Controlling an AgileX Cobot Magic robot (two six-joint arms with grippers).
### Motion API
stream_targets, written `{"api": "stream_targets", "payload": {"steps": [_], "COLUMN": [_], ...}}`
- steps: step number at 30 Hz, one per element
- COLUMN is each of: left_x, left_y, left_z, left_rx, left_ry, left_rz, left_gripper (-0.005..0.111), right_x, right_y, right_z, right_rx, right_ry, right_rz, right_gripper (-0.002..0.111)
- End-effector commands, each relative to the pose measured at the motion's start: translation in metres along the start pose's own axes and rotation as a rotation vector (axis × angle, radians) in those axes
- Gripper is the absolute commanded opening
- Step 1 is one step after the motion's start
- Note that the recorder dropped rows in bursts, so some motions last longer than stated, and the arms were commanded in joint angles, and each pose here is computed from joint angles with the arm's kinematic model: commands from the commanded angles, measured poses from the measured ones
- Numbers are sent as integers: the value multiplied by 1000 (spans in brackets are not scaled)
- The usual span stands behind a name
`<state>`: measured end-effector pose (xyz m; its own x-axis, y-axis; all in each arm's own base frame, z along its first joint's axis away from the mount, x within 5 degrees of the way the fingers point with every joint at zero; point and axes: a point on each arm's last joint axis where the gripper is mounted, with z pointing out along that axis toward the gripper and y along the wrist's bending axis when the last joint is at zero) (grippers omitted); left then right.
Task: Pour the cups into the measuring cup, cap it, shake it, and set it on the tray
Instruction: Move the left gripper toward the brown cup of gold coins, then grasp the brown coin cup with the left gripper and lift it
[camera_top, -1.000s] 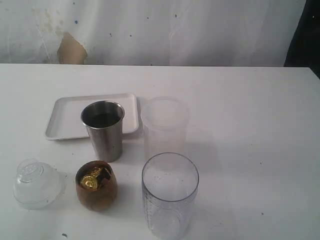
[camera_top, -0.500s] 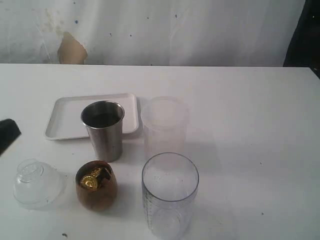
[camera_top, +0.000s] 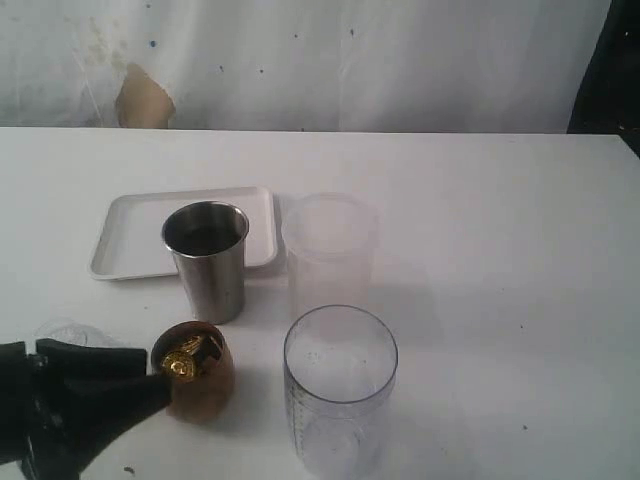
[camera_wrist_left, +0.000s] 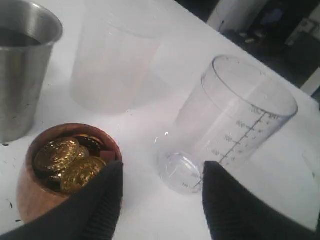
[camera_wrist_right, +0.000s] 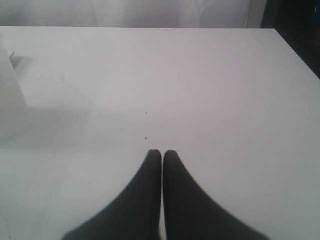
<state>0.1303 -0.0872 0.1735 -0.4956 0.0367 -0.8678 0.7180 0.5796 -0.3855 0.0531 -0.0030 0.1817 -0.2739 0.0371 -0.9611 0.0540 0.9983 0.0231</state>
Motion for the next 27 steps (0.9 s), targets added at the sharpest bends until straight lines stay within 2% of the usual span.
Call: {"api": "stream_targets", "payload": {"steps": [1, 5, 12, 16, 20, 27], "left_x": [3, 3, 7, 11, 12, 22], "left_y": [3, 8, 19, 24, 37, 56], "left_z": [12, 18, 26, 34, 44, 63], "left_rx": [-27, -59, -96, -74, -112, -118], "left_ry": [9, -25, -44, -44, -6, 84], "left_rz": [158, 268, 286, 275, 279, 252], "left_gripper": [61, 72, 89, 100, 101, 101], "right_x": [0, 0, 0, 0, 0, 0], "right_y": [0, 0, 0, 0, 0, 0], "right_z": [0, 0, 0, 0, 0, 0], "right_rx": [-4, -4, -4, -4, -4, -4], "right_ry": [-15, -15, -15, -15, -15, -15], "right_rz": [2, 2, 2, 2, 2, 2], "right_gripper": [1, 1, 1, 1, 1, 1]}}
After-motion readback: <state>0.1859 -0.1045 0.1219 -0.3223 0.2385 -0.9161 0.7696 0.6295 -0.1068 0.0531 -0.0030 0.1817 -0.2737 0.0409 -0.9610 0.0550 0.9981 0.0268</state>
